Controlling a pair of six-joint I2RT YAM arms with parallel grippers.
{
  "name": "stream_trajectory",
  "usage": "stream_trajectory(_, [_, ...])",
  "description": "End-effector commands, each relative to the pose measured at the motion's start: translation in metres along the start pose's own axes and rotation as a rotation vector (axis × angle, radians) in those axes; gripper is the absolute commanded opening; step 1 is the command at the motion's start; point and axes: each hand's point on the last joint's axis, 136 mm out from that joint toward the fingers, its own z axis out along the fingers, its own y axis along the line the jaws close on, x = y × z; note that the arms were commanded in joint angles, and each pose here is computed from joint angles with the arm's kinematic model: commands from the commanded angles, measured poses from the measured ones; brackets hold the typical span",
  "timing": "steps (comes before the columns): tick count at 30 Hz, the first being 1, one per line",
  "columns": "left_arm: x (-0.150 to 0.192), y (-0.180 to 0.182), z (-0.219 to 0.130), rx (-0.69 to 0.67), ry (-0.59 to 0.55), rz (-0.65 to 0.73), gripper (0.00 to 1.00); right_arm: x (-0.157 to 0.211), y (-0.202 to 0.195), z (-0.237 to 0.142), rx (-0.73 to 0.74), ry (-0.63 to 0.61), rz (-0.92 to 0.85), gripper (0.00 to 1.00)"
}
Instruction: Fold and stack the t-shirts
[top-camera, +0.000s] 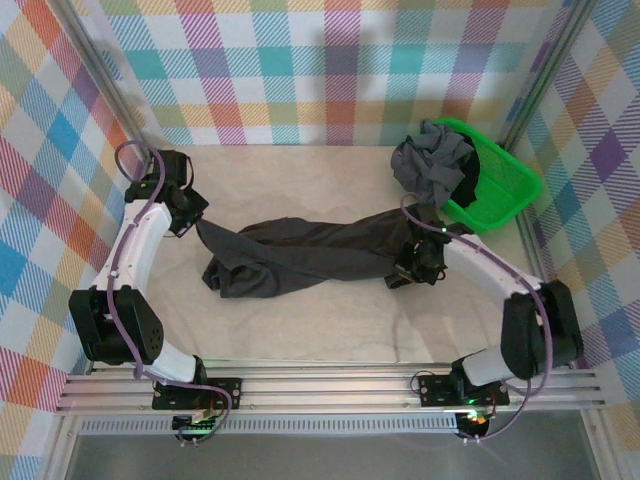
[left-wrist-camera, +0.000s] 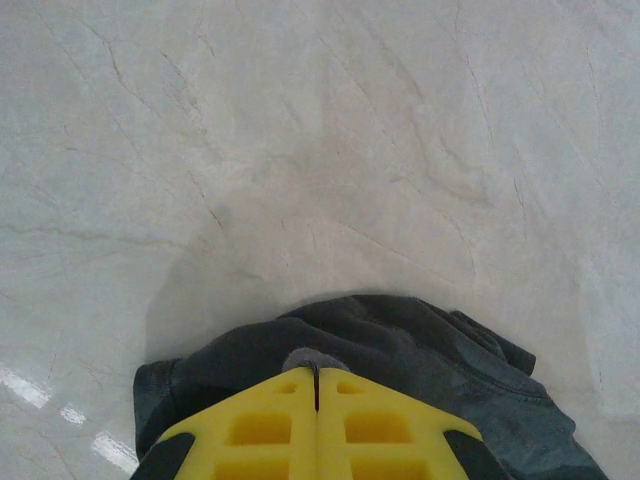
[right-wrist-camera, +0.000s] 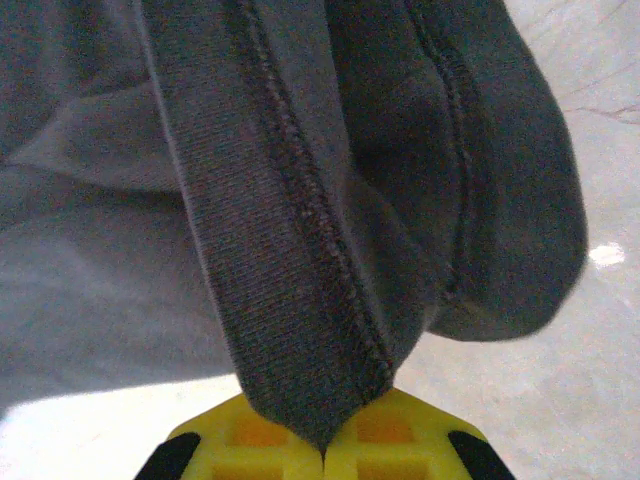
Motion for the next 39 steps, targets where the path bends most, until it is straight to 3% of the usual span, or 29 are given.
stream_trajectory(1, [-0.014,-0.002,-0.006,0.011,-0.041,-0.021,0.00,0.017,-0.027,-0.027,0.057,0.042,-0.031,0.00])
stream_trajectory(8, [-0.018,-0.008,-0.009,0.030,-0.052,-0.029,0.00,0.025,-0.063,-0.050,0.066,0.031,0.044,0.00])
stream_trajectory(13, [-0.008,-0.006,0.002,0.025,-0.011,-0.028,0.00,0.005,-0.080,-0.017,0.073,0.065,0.116,0.00])
stream_trajectory(19, [0.000,-0.008,0.012,0.029,0.032,-0.005,0.00,-0.030,-0.064,0.025,0.038,0.122,0.099,0.00])
stream_trajectory(26, [-0.001,-0.007,0.007,0.027,0.023,-0.003,0.00,-0.029,-0.062,0.022,0.040,0.158,0.133,0.00])
stream_trajectory(30, [0.001,-0.006,0.008,0.028,0.032,-0.001,0.00,-0.014,-0.081,0.018,0.094,0.139,0.158,0.31])
stream_trajectory(33, [0.004,-0.007,0.009,0.034,0.041,-0.003,0.00,-0.010,-0.087,-0.001,0.112,0.089,0.206,0.45])
stream_trajectory(36, [0.005,-0.007,0.009,0.035,0.042,-0.003,0.00,0.004,-0.091,-0.018,0.080,0.039,0.314,0.48])
stream_trajectory(39, [0.004,-0.007,0.008,0.035,0.038,-0.002,0.00,0.031,-0.086,-0.016,-0.005,0.084,0.451,0.47])
